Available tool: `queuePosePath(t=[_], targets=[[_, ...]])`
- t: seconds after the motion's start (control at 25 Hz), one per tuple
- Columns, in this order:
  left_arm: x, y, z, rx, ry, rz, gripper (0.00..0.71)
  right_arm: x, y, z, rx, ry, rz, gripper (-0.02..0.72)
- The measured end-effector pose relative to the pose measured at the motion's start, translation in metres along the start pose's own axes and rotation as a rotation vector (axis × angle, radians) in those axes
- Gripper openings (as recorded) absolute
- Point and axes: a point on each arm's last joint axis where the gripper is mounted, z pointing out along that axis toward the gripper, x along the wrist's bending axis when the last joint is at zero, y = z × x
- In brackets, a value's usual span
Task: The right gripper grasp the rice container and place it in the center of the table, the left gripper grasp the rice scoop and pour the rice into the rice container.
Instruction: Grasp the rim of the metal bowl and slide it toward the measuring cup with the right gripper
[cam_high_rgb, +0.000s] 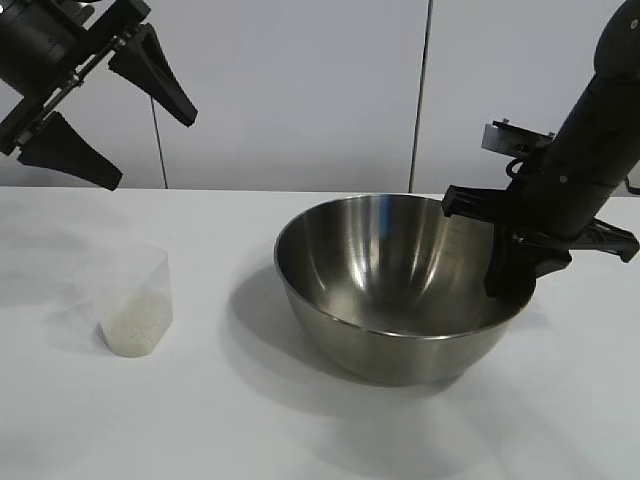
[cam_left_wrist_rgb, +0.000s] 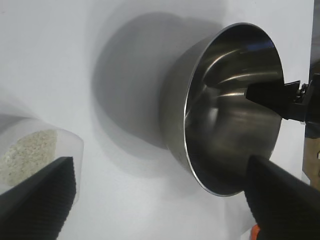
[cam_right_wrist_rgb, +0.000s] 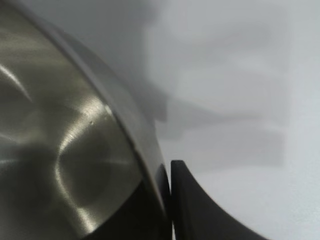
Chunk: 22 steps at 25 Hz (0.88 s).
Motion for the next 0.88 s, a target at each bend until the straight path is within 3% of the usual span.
queuePosePath(t=[0.52,0.72,0.88], targets=[[0.000,0.000,0.000,0.000,0.000,0.000,0.657,0.021,-0.001,-0.007,-0.007,0.179,-0.032,0.010],[0.000,0.000,0.000,0.000,0.000,0.000,0.657,0.057,-0.012,-0.003,0.007,0.190,-0.140,0.010],[0.000,0.000,0.000,0.000,0.000,0.000,0.657,0.079,-0.018,0.001,0.017,0.159,-0.209,0.010]])
